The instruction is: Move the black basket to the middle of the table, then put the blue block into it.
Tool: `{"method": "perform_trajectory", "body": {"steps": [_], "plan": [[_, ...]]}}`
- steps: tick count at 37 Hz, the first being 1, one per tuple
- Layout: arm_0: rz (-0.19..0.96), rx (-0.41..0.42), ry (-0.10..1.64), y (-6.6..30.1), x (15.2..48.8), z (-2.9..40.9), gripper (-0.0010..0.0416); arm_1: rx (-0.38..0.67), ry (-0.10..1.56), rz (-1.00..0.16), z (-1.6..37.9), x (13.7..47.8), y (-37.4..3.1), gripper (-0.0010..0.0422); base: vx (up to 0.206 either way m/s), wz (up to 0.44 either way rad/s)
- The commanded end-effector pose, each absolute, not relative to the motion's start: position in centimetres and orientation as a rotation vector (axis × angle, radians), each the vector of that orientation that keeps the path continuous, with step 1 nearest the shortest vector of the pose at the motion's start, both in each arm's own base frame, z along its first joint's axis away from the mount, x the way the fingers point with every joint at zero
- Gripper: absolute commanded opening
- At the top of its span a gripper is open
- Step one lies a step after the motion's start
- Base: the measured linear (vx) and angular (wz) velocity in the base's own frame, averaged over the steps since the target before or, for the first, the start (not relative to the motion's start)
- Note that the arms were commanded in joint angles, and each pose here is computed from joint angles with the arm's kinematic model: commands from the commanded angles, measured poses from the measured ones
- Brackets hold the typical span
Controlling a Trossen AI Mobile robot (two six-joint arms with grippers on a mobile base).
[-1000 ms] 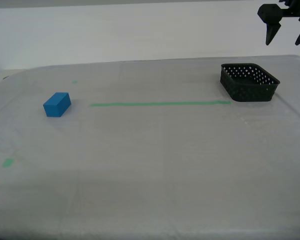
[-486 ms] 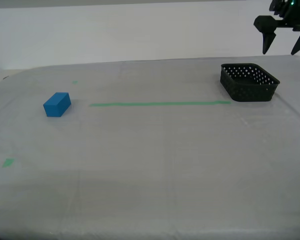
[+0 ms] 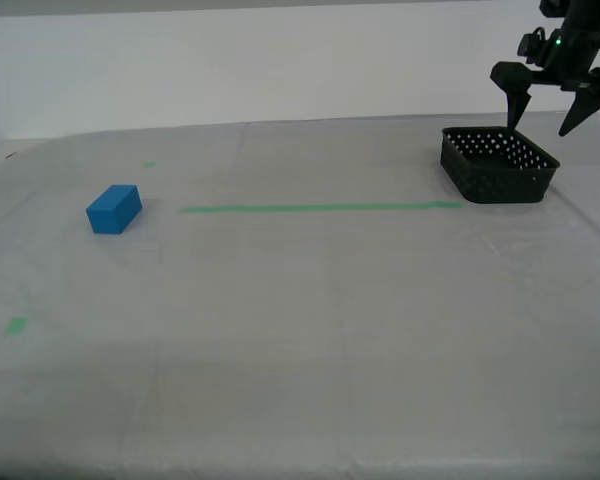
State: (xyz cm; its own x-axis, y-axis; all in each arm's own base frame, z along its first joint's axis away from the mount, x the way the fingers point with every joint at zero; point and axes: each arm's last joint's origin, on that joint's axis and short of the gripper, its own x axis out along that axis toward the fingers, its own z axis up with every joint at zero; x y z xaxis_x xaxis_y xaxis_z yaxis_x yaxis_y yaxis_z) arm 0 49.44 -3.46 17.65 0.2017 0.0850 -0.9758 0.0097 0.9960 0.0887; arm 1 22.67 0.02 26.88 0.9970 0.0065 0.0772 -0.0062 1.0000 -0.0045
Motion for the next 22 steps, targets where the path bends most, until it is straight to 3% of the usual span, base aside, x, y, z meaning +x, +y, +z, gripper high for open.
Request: {"method": "perform_trajectory", "body": {"steps": [1,22], "plan": [[0.057,0.086,1.382,-3.5,50.0,16.4,0.0400,-0.003,-0.083,0.007,26.9,22.7,0.0,0.0000,0.000,0.000],[0.031,0.071,1.415,-3.7,51.9,10.7,0.0400,-0.003,-0.083,0.006,27.0,22.7,0.0,0.0000,0.000,0.000]]}}
